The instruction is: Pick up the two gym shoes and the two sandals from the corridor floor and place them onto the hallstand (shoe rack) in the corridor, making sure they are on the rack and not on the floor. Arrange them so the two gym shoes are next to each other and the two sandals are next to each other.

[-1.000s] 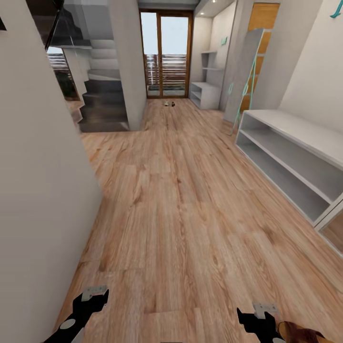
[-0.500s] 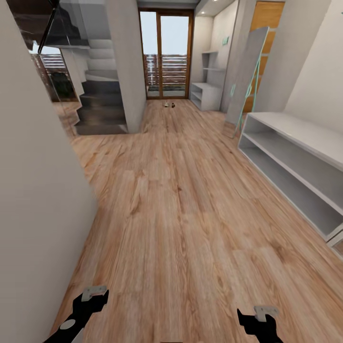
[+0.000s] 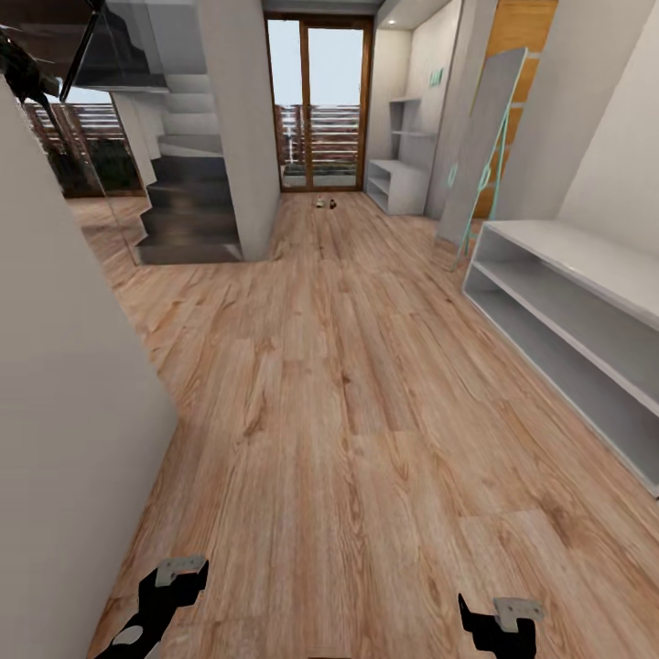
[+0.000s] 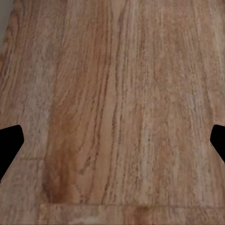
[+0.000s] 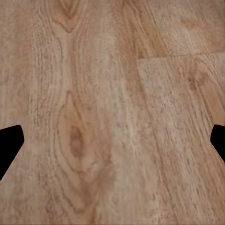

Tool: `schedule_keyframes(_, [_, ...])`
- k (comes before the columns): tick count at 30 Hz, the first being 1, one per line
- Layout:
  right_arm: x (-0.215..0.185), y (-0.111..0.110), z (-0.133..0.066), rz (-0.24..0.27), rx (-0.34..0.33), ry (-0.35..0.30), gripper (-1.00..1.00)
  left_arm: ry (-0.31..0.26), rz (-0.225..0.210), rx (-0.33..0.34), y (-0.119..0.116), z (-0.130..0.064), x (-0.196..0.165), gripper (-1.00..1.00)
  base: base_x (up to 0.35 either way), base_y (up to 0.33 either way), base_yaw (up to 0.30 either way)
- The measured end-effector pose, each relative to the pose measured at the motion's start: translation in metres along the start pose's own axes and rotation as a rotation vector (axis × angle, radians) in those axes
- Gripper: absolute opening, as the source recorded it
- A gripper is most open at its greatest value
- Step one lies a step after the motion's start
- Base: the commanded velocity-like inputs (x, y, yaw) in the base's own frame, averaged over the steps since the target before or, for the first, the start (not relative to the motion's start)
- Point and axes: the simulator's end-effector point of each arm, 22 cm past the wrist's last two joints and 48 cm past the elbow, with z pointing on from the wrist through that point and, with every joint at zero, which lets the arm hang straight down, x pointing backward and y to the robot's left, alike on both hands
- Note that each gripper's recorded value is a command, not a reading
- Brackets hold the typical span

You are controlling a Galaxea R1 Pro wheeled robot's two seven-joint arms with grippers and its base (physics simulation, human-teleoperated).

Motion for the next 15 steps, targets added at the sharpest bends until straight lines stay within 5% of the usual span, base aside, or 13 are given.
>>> schedule_keyframes(15, [-0.0003,-0.0006,-0.0022,0.002,0.002,-0.02,1.0,0.004,-0.006,-0.005,0.0015,-0.0012,0.0041,1.0,0.337,0.0,0.0])
